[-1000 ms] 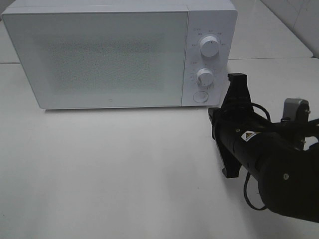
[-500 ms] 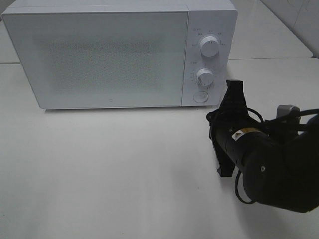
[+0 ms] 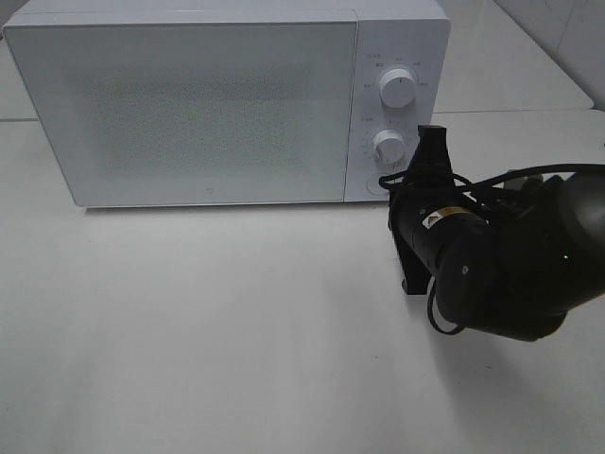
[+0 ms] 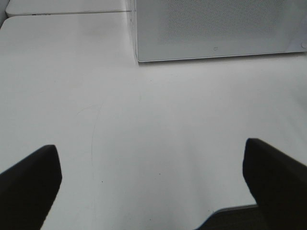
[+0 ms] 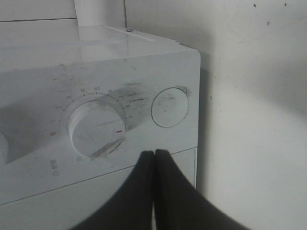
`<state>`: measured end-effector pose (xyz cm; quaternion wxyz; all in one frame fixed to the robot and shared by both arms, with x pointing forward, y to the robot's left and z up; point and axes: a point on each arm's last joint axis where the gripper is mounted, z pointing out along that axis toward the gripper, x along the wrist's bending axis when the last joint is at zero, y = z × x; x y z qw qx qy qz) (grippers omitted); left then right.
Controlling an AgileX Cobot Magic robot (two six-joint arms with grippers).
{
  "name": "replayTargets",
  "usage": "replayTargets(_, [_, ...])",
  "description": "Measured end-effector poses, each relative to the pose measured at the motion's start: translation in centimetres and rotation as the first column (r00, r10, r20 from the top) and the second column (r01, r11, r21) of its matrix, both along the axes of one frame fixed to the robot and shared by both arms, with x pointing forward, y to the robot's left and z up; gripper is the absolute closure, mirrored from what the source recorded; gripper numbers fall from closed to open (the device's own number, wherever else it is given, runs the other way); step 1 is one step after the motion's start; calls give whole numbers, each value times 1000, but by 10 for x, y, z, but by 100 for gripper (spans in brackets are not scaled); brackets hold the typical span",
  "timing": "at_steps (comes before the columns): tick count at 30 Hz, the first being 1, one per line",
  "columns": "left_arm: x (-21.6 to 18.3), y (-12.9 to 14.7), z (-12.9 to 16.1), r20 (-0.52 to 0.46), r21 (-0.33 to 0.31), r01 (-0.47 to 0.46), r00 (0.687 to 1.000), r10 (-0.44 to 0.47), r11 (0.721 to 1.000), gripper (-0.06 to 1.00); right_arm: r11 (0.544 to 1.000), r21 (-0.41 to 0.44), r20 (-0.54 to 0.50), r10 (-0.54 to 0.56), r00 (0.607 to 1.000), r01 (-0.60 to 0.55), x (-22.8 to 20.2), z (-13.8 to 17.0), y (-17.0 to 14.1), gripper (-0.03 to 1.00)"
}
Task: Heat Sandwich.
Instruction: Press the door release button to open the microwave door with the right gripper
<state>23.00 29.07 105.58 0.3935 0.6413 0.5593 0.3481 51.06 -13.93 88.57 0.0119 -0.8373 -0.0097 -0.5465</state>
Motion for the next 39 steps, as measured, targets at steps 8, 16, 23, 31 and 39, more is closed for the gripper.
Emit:
replayTargets(8, [0,0,0,0,0,0,1000,0,1000,-2,1000,-2,-25,10,1000,-10,20,-11,3,95])
replayTargets(16, [0,0,0,0,0,0,1000,0,1000,-2,1000,1,-33,1,999,0,36,-20,6,95])
replayTargets(23, [0,0,0,0,0,0,1000,0,1000,-2,1000,5,-37,-6,999,6,48,-24,4,95])
replayTargets(31, [0,0,0,0,0,0,1000,0,1000,-2,1000,11,-55,-9,998,9,64,-31,4,95])
replayTargets(39, [0,0,0,0,0,0,1000,0,1000,-2,1000,18,-73,-14,997,15,67,-37,6,95])
